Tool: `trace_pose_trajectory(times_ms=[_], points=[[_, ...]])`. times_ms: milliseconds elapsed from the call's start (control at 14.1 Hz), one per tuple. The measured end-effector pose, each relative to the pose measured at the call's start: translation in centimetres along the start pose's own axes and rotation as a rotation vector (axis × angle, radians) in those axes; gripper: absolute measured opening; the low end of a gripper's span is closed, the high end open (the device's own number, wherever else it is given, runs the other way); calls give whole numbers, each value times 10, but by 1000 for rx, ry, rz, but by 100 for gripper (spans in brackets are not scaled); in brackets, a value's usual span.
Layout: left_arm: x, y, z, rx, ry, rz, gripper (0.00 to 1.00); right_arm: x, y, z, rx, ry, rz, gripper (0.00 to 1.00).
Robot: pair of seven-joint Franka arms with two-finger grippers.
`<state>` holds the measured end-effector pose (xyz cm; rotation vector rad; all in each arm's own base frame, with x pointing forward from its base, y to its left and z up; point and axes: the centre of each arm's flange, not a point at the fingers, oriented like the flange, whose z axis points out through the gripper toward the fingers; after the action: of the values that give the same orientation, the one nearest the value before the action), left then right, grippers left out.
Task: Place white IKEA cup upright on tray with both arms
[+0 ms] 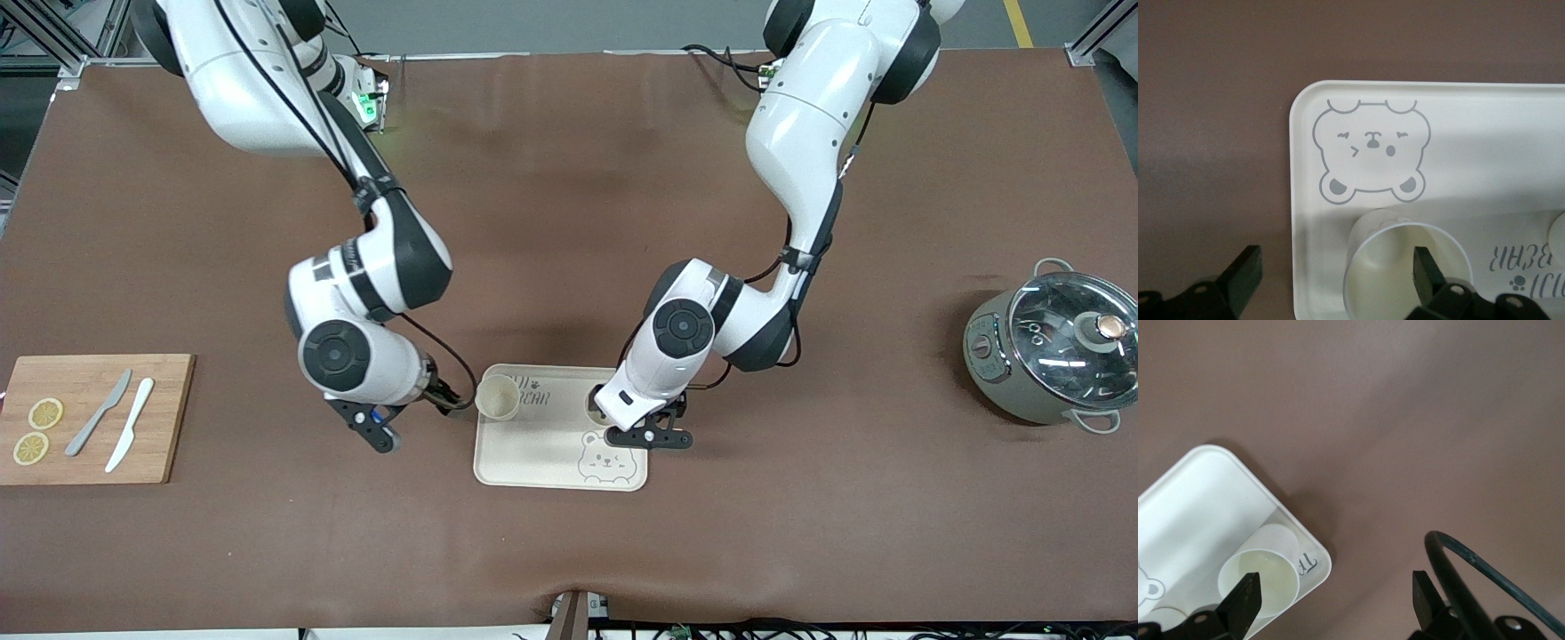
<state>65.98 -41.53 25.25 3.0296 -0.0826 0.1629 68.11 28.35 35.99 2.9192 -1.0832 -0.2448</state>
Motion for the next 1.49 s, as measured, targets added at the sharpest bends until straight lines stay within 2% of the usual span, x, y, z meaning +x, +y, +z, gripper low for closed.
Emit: trace_pose_trajectory(times_ms=[212, 425, 637, 850, 1062, 1204, 1487], points=[[4, -9, -27, 30, -30, -8, 100, 32, 49, -67, 2, -9, -91, 100], [13, -24, -77, 45, -39, -7, 100, 56, 102, -124, 24, -1, -217, 100], [29, -72, -141, 62, -63, 30, 100, 69, 154, -160, 29, 12, -332, 100], [46, -136, -193, 67, -65, 73, 100, 55, 190, -192, 2, 56, -475, 100], [59, -201, -214, 72, -68, 130, 100, 43, 234, -235, -4, 74, -588, 100], [63, -244, -222, 76, -91, 155, 100, 41, 267, -258, -1, 75, -623, 100], [55, -306, -250, 81, -125, 120, 100, 22, 294, -286, 2, 84, -681, 100]])
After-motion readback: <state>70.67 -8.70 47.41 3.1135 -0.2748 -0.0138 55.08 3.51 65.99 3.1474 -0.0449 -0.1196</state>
